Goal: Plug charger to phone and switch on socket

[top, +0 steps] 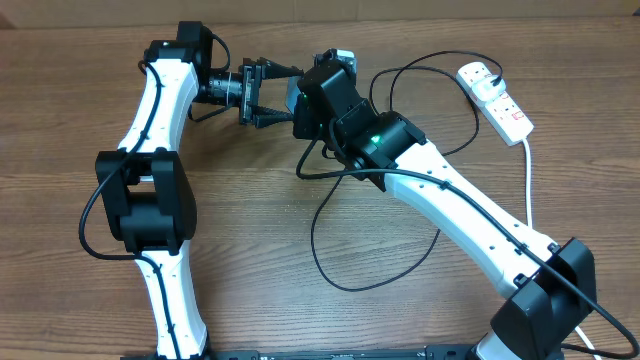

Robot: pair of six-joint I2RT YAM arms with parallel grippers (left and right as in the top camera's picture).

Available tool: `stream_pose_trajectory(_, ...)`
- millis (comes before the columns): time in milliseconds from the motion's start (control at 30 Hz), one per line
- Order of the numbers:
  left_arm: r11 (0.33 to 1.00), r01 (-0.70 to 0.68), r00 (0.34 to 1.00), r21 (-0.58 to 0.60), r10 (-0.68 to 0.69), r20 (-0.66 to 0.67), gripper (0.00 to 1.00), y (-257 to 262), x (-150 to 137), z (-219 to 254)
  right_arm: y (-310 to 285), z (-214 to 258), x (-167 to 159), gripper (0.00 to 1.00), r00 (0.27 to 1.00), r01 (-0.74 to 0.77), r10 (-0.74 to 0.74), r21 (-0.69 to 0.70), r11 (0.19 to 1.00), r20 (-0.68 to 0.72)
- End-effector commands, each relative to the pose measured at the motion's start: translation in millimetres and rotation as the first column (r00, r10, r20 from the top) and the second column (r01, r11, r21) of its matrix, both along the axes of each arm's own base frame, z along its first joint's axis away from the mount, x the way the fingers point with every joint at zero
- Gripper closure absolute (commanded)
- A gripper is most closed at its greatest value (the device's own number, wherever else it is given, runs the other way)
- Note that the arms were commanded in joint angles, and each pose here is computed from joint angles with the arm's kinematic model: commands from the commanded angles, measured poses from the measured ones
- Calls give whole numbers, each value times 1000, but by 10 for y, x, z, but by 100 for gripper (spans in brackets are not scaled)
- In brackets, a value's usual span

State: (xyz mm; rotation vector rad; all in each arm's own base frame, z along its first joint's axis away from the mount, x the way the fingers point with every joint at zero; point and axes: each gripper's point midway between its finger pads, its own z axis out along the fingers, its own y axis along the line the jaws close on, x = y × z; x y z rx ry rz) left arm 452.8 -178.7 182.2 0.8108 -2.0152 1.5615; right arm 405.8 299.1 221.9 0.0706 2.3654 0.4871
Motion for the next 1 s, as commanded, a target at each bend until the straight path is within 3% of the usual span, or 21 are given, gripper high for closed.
stream_pose_trajectory(0,999,21,999,-34,-19,48,41,-73,-2,157,41,29,19,96,1000,-13,13,8,1000,6)
stream_pose_trajectory(233,1000,17,997,-7,-16,70,33,-58,29,114,22,37,35,96,1000,-4,3,8,1000,9)
stream_pose_trajectory(400,995,-7,951,98,-23,309,21,127,263,-22,-158,116,120,96,999,47,-48,15,999,20)
stream_pose_trajectory(567,994,11,857,112,-67,511,21,303,288,64,-564,342,229,96,976,216,-206,199,956,-70)
stream_pose_trajectory(633,991,14,825,131,-85,559,21,310,272,142,-598,365,243,96,961,265,-227,301,916,-155)
stream_pose_trajectory(733,987,-6,815,163,-89,573,26,295,260,285,-581,388,217,96,900,393,-222,480,784,-375)
stream_pose_trajectory(967,988,-69,930,136,14,368,48,257,261,351,-333,548,90,96,775,559,-100,603,568,-624)
